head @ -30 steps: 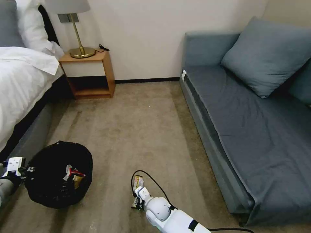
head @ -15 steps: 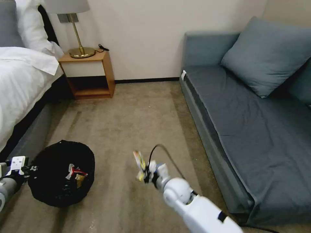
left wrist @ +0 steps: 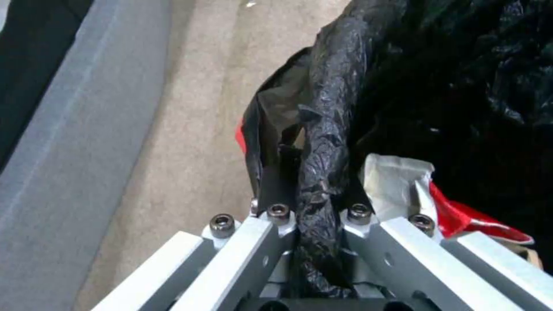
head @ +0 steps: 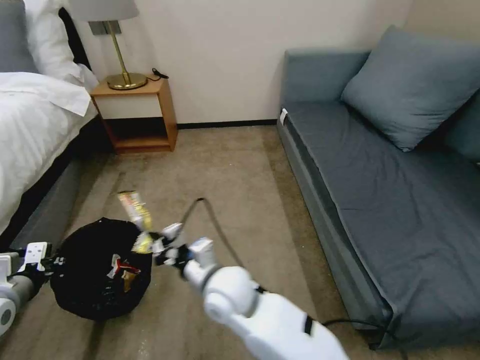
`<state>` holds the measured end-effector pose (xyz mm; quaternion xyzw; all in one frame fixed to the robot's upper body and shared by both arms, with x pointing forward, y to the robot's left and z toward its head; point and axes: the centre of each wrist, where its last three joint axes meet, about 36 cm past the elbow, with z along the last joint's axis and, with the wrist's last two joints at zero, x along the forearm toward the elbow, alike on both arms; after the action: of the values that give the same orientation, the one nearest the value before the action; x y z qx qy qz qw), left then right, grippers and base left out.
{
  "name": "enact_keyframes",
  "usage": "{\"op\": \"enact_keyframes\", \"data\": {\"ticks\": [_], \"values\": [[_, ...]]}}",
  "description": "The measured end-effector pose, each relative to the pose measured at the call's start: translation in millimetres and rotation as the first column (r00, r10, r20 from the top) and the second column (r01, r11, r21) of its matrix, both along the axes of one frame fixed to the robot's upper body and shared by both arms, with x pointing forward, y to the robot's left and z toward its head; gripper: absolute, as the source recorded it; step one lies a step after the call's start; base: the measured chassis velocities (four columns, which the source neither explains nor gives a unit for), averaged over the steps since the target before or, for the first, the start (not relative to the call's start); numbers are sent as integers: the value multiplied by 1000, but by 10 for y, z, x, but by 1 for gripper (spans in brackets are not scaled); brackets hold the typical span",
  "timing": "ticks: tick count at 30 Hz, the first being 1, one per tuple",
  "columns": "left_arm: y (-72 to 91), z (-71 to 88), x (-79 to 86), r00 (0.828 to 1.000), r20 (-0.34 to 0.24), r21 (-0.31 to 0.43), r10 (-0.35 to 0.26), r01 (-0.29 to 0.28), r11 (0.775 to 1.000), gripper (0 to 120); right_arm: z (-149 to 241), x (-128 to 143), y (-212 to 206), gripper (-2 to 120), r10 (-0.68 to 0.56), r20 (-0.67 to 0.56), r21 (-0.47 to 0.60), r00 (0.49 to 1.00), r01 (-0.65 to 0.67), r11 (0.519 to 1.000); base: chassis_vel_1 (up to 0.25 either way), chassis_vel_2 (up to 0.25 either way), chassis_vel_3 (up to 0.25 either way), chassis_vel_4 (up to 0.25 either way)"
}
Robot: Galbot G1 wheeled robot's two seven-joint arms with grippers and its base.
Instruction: Pick up the trash bin, then pick up the garbage on the floor and place it into the trash bin.
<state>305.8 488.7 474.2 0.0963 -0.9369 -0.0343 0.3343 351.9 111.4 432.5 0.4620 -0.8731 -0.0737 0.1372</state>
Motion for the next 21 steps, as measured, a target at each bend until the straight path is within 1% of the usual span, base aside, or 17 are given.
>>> {"op": "enact_keyframes", "data": {"ticks": [1,3,4,6,7,10,16,20,21], "values": [[-5,2,-1,1000,0,1,-1,1,1000,3,-86,-3,81,0,3,2,-17,1000,-3,1000,0,0,0,0],[-5,3,-1,1000,0,1,-1,1,1000,3,-98,-3,88,0,3,2,-20,1000,-3,1000,0,0,0,0],[-18,7,-11,1000,-3,4,-6,6,1000,3,-311,-11,168,0,11,10,-70,1000,-10,997,0,0,0,0],[-30,28,-21,1000,-2,8,-11,11,1000,3,-493,-42,222,0,38,37,-93,999,-34,995,0,0,0,0],[-30,28,-21,1000,-2,8,-11,11,1000,3,-493,-42,222,0,38,37,-93,999,-34,995,0,0,0,0],[-46,65,-34,1000,9,8,-14,14,1000,3,-704,-102,254,0,64,44,-142,997,-57,988,0,0,0,0],[-56,46,-47,1000,12,0,-9,9,1000,3,-775,-102,247,1,58,43,-156,997,-50,986,0,0,0,0],[-62,21,-55,1000,6,0,-10,10,1000,3,-714,-135,254,20,65,52,-141,997,-57,988,0,0,0,0],[-62,21,-55,1000,6,0,-10,10,1000,3,-714,-135,254,20,65,52,-141,997,-57,988,0,0,0,0]]}}
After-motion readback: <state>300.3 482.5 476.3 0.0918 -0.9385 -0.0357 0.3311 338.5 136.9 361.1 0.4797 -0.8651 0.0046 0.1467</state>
